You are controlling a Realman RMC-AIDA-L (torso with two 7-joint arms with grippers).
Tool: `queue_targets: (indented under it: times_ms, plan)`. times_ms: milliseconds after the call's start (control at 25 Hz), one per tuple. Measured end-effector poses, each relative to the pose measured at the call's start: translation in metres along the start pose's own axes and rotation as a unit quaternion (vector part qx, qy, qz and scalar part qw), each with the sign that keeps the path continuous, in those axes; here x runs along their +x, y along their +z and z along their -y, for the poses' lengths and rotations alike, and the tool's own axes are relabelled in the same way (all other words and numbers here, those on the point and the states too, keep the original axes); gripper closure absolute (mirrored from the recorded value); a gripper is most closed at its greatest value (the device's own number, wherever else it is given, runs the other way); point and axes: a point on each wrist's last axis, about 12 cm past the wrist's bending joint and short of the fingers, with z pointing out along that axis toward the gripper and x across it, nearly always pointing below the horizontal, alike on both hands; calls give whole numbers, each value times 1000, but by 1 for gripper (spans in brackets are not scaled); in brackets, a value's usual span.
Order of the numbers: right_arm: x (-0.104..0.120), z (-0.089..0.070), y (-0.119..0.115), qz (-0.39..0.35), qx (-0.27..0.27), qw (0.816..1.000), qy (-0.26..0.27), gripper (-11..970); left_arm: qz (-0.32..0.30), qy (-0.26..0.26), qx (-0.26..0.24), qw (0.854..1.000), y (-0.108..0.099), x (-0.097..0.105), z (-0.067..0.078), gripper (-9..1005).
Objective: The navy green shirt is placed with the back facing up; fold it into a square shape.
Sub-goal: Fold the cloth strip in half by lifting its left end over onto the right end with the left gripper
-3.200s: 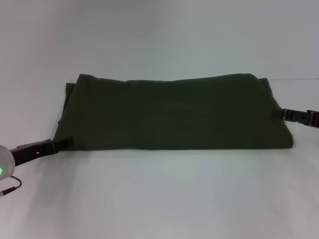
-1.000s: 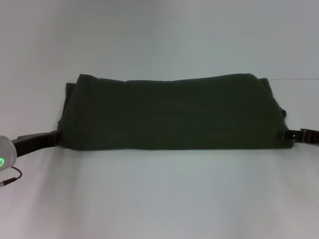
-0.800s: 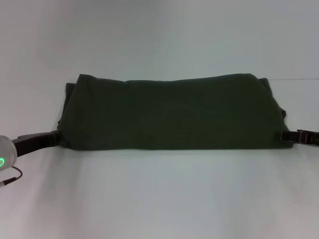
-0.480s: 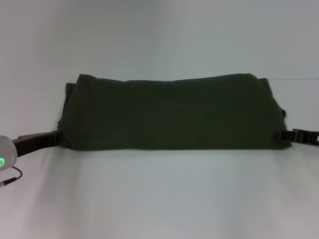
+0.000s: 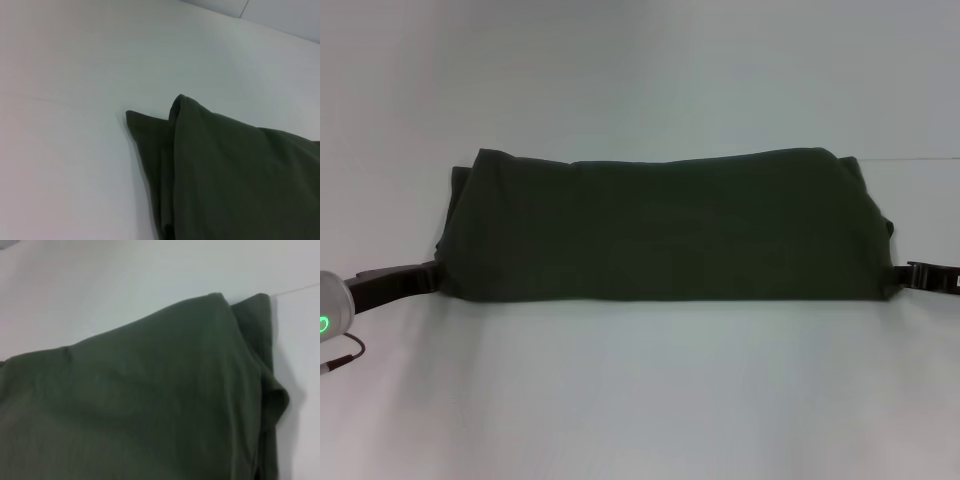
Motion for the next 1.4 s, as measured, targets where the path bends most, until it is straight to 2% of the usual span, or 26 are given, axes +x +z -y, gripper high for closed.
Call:
queue_targets:
  times_ms: [120, 320, 680, 1400]
  plan:
    - [3, 2, -2, 6, -3, 1000, 4, 831, 0, 0, 2, 1000, 0, 0, 0, 991]
    - [4, 6, -9, 19, -16, 1000, 13, 960, 2, 5, 8, 1000, -3, -3, 1, 990]
    - [11, 17, -24, 47, -29, 998, 37, 961, 9, 9, 6, 1000, -17, -6, -7, 991]
    - [12, 23, -30, 51, -29, 997, 44, 950, 3, 22, 5, 1000, -21, -8, -10, 990]
